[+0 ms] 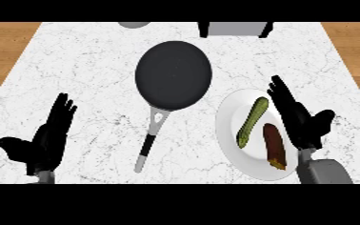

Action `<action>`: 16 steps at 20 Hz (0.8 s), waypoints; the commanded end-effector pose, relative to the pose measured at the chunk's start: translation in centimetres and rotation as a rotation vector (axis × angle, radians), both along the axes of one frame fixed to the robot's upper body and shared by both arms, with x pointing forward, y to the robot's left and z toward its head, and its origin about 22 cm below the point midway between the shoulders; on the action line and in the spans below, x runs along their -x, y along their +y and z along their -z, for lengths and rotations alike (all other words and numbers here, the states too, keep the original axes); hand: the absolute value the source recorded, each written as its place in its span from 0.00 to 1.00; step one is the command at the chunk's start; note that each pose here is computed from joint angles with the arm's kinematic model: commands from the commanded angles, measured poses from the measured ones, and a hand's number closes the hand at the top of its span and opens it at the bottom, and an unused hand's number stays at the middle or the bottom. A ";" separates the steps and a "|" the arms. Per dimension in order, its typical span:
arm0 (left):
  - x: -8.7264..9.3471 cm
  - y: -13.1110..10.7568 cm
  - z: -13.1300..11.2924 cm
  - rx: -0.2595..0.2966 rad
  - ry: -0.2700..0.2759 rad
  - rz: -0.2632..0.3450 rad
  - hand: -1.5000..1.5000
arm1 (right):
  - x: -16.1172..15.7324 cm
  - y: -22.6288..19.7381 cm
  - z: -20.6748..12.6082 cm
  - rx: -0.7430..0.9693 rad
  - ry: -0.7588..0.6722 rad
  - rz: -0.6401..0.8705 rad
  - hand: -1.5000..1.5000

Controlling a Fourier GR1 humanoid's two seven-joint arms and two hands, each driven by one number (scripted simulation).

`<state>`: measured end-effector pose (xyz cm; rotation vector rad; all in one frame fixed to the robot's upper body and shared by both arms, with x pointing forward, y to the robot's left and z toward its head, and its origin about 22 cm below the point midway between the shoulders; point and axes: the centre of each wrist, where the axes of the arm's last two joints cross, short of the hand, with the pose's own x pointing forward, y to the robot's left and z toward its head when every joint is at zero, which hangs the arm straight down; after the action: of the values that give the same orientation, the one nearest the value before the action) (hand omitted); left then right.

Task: Pick the sweet potato from the plate and place it in the pan

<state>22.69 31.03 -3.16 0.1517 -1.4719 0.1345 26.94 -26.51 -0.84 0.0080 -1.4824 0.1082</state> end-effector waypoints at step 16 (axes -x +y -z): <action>-4.4 -1.7 -8.2 -0.030 -0.036 0.082 0.50 | 4.9 -19.1 -10.7 0.532 -0.338 -0.240 0.00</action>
<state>26.89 29.30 4.59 0.1211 -1.5249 0.0619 24.00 -42.13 7.70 -0.1793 -1.7614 0.5925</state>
